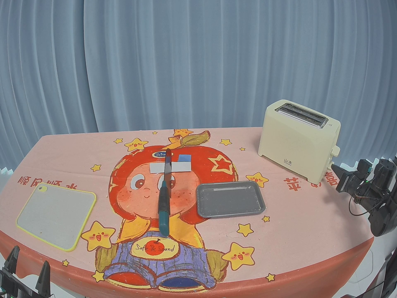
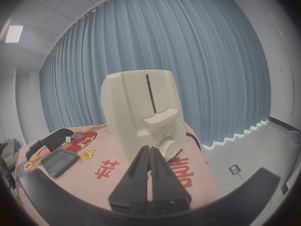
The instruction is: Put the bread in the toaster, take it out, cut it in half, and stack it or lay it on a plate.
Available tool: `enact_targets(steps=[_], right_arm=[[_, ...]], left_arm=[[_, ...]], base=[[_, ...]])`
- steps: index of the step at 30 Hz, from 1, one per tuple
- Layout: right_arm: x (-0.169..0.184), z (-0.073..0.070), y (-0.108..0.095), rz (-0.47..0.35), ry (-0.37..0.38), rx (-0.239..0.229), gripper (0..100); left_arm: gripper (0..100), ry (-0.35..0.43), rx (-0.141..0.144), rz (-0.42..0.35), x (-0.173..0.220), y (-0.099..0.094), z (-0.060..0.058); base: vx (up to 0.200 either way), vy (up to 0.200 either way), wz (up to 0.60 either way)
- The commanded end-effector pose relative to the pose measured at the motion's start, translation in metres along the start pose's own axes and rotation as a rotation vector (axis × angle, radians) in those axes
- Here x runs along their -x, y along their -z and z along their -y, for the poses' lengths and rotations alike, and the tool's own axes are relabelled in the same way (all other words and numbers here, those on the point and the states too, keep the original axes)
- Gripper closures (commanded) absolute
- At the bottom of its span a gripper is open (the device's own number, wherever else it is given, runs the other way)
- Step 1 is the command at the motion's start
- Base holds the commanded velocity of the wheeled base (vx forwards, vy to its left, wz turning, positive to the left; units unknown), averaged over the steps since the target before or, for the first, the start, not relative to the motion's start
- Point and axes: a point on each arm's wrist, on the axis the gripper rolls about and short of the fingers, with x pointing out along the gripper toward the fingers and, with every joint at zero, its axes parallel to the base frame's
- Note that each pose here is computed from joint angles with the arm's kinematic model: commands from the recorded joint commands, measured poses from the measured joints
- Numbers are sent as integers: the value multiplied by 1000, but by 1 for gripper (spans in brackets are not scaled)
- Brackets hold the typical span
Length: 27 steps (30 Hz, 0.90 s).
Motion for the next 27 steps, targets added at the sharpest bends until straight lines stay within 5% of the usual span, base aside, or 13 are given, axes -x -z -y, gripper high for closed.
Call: enact_targets(steps=[1, 27], right_arm=[[-7, 0, -1, 2, -9, 4, 100], [-13, 12, 4, -4, 29, -6, 100]], left_arm=[[0, -1, 0, -1, 0, 5, 0], [0, -1, 0, -1, 0, 5, 0]], base=[[0, 0, 0], [0, 0, 0]])
